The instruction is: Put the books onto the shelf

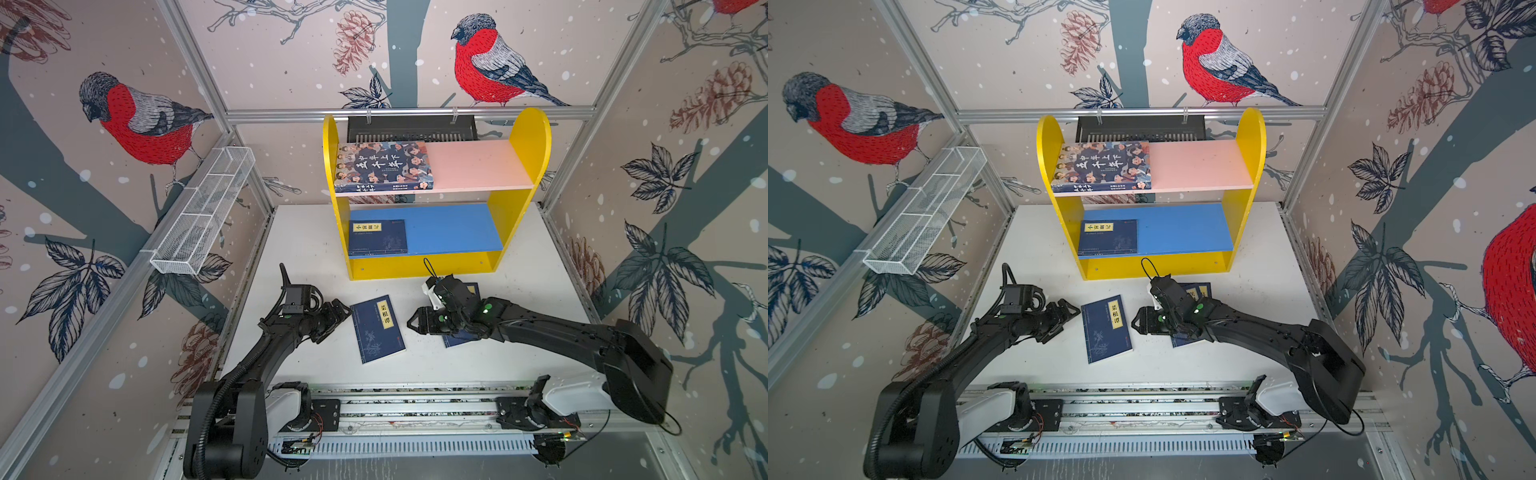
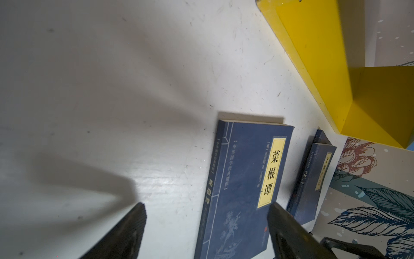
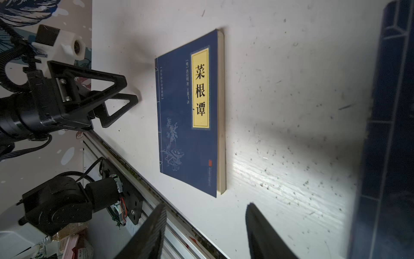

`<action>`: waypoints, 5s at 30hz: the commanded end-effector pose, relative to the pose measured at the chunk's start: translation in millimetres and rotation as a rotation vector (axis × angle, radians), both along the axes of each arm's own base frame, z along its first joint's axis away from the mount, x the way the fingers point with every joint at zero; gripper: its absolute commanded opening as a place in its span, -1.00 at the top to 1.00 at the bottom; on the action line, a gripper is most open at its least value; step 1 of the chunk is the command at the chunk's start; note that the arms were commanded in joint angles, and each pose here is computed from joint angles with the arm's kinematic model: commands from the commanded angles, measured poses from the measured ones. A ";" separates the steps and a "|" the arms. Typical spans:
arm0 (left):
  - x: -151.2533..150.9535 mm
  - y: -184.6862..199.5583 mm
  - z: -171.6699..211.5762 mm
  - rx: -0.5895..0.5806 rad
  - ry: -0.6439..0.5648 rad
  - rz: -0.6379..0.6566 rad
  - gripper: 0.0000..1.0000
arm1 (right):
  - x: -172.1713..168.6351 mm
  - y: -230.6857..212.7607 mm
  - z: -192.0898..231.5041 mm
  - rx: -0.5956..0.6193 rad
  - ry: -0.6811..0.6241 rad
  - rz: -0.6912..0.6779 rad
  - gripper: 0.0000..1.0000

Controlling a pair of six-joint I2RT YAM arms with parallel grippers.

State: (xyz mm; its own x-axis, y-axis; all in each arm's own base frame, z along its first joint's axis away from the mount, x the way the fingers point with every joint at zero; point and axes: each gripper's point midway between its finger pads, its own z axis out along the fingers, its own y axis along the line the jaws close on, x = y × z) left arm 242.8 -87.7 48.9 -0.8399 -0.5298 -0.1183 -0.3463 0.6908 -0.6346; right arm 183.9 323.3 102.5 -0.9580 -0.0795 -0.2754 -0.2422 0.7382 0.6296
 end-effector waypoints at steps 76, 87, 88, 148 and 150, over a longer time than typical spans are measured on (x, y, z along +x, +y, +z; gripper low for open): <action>-14.4 -63.8 -3.0 -0.199 -0.076 -0.181 -0.70 | 16.6 43.0 -64.2 0.169 0.179 0.047 0.42; -14.1 -74.6 17.3 -0.288 -0.154 -0.214 -0.69 | 15.0 49.7 -49.8 0.234 0.157 0.075 0.92; -14.1 -74.5 18.2 -0.289 -0.157 -0.213 -0.67 | 14.2 49.7 -48.4 0.244 0.157 0.075 0.92; -15.0 -50.6 -9.5 -0.166 -0.040 -0.131 -0.66 | 28.1 52.0 -80.7 0.171 0.230 0.078 -0.03; -14.3 -53.6 -6.4 -0.185 -0.051 -0.139 -0.66 | 27.5 54.5 -80.5 0.183 0.234 0.084 -0.03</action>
